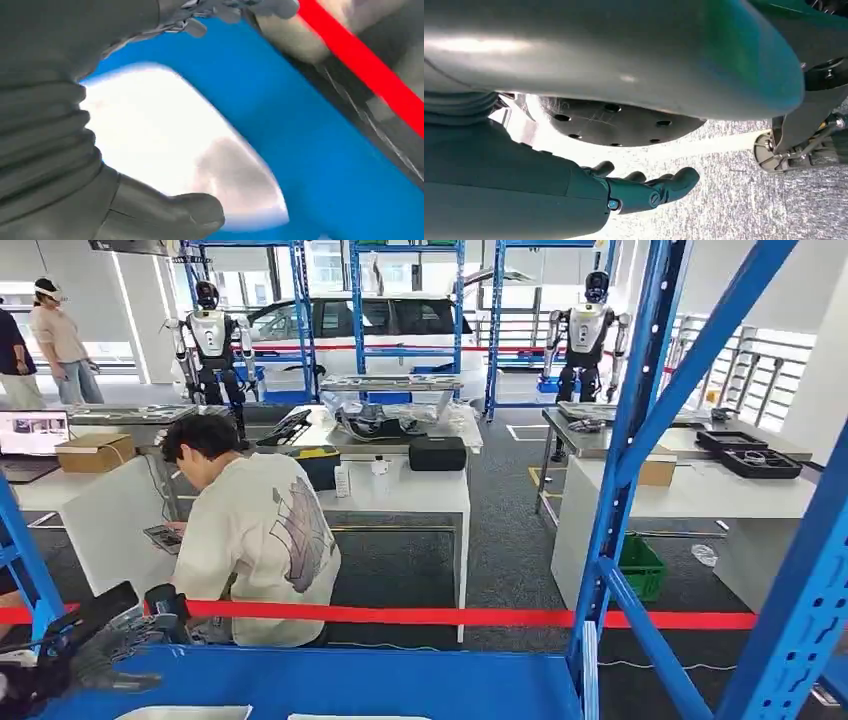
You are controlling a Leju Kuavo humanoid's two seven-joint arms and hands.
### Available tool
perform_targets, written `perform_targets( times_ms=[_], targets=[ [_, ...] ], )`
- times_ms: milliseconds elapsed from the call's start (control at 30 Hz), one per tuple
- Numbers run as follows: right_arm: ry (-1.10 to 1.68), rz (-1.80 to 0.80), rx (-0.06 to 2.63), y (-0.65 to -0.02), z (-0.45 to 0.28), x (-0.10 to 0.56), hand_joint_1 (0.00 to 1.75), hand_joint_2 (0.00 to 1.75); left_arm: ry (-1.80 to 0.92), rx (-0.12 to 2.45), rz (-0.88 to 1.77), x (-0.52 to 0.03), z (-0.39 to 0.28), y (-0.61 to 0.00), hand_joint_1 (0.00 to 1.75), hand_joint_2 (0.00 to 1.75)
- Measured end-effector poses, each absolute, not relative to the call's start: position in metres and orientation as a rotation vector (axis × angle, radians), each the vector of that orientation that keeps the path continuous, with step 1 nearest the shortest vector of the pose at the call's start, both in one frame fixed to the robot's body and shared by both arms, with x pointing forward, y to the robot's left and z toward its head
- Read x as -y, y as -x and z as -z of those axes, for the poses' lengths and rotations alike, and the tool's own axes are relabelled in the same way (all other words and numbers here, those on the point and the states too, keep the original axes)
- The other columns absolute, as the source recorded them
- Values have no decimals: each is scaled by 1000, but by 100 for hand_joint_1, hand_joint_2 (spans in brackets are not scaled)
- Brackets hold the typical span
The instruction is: Take the parts from the cabinet and place them on the table.
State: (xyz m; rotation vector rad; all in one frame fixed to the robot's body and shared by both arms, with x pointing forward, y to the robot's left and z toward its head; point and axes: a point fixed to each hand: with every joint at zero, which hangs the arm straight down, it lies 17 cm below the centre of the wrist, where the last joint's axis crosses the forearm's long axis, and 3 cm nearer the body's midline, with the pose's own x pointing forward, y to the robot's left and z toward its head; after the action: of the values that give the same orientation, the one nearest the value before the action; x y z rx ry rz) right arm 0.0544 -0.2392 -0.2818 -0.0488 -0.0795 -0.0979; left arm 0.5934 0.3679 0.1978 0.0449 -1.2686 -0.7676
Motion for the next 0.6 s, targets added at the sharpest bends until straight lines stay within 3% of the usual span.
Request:
perform_targets(
  times_ms=[133, 600],
  targets=[
    [48, 101, 78, -54, 282, 239, 0, 0, -230, 1293, 824, -348, -168, -604, 0, 175],
    [55, 91, 76, -54, 282, 243, 0, 0, -256, 1192, 1068, -288, -96, -574, 0, 175]
  ],
)
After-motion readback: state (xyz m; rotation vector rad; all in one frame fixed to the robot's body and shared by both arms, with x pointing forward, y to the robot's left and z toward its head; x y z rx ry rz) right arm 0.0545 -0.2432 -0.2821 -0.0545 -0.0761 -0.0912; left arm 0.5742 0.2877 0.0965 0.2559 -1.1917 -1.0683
